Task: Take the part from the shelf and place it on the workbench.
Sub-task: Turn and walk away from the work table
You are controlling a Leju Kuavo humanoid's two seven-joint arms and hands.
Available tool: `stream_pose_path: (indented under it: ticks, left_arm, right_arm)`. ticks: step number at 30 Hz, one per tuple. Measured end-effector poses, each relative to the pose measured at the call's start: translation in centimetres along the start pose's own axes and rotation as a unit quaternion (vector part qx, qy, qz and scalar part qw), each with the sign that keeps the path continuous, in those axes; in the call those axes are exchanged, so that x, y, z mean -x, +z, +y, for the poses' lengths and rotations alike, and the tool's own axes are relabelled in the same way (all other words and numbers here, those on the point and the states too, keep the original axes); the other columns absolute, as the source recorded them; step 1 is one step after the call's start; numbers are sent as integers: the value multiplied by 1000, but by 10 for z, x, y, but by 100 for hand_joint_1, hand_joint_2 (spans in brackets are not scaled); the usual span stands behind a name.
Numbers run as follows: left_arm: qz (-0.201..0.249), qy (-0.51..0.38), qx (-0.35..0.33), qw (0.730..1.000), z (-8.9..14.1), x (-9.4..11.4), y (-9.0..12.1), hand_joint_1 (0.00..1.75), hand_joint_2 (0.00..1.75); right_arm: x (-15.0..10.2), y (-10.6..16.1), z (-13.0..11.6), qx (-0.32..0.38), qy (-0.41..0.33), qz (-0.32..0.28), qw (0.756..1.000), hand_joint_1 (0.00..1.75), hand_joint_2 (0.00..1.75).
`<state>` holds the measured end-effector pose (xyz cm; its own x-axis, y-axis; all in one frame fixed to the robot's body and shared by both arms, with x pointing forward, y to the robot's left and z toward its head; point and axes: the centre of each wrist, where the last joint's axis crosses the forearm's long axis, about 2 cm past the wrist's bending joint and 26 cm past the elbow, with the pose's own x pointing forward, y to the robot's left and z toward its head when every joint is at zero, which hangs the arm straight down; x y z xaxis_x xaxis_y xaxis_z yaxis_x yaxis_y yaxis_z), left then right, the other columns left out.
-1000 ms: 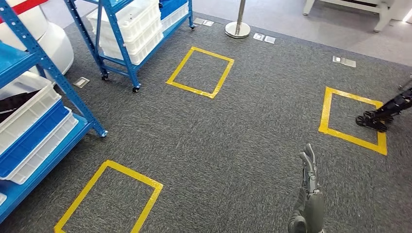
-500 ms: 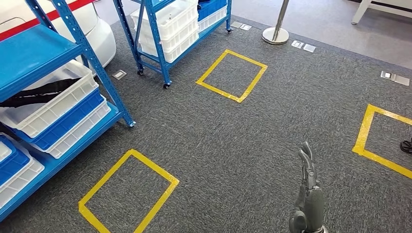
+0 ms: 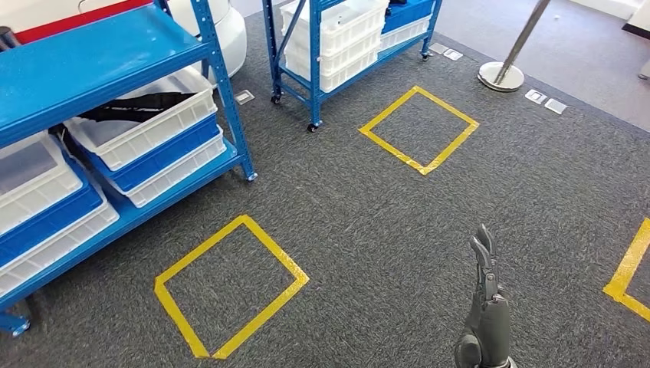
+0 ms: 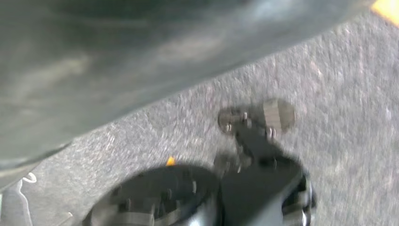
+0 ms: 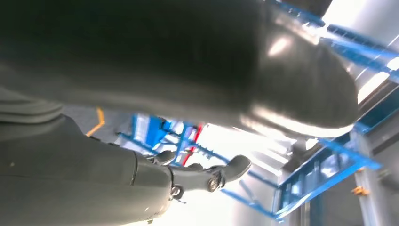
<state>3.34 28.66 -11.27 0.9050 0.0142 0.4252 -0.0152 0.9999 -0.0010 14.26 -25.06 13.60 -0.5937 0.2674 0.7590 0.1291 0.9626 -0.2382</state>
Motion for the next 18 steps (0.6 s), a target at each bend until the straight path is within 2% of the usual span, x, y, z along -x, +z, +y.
stream_pose_path:
  ticks: [18]
  left_arm:
    - [-5, -1, -1, 1000, -5, 2, 1, 0, 0]
  right_arm:
    - [0, 4, 0, 4, 3, 9, 1000, 0, 0]
